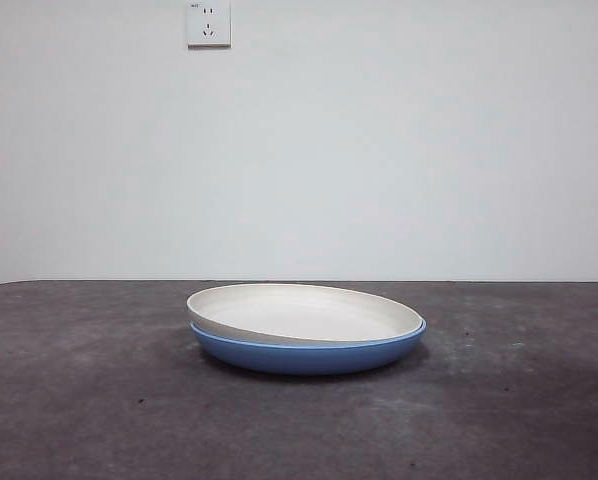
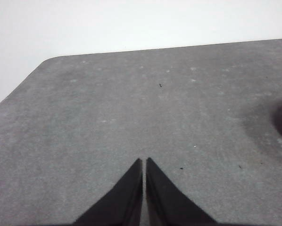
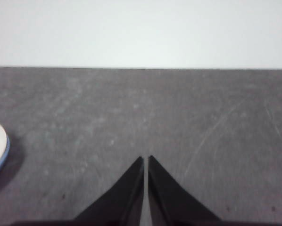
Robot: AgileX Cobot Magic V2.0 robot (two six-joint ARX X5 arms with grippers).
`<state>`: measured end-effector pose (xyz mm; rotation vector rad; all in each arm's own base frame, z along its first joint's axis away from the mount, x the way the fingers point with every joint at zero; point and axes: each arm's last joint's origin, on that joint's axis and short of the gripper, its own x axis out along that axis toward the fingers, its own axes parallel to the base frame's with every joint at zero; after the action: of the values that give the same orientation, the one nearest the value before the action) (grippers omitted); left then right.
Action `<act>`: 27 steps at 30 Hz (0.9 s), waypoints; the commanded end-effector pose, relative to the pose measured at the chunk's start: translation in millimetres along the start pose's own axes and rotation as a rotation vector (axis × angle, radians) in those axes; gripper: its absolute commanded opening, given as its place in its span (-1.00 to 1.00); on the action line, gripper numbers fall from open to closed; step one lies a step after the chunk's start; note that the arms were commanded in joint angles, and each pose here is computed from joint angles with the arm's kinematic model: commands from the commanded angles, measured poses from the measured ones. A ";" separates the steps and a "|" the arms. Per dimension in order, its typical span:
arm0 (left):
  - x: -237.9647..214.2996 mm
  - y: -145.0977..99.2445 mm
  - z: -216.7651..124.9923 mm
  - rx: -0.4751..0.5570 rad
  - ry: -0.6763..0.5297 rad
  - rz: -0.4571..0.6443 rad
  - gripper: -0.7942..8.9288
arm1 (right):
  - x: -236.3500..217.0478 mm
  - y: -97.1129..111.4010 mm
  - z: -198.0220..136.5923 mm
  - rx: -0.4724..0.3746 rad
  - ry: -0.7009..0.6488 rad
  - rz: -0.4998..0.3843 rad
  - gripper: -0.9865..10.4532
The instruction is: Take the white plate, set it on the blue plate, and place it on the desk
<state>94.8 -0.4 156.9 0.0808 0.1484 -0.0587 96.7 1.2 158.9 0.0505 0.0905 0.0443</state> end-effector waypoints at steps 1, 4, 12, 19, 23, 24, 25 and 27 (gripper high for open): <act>1.9 -0.2 -7.3 -0.008 0.027 0.002 -0.81 | 0.2 -0.6 -6.2 -0.001 0.050 -0.008 -0.81; 1.9 -0.2 -7.3 -0.008 0.027 0.002 -0.81 | 0.0 -0.7 -8.2 0.001 0.072 -0.012 -0.81; 1.9 -0.2 -7.3 -0.008 0.027 0.002 -0.81 | 0.1 -0.7 -7.0 -0.001 0.060 -0.012 -0.81; 1.9 -0.2 -7.3 -0.008 0.027 0.002 -0.81 | 0.1 -0.7 -7.0 -0.001 0.060 -0.012 -0.81; 1.9 -0.2 -7.3 -0.008 0.027 0.002 -0.81 | 0.1 -0.7 -7.0 -0.001 0.060 -0.012 -0.81; 1.9 -0.2 -7.3 -0.008 0.027 0.002 -0.81 | 0.1 -0.7 -7.0 -0.001 0.060 -0.012 -0.81; 1.9 -0.2 -7.3 -0.008 0.027 0.002 -0.81 | 0.1 -0.7 -7.0 -0.001 0.060 -0.012 -0.81; 1.9 -0.2 -7.3 -0.008 0.027 0.002 -0.81 | 0.1 -0.7 -7.0 -0.001 0.060 -0.012 -0.81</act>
<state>94.8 -0.4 156.9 0.0808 0.1484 -0.0587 95.9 1.1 152.6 0.0518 0.1579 0.0388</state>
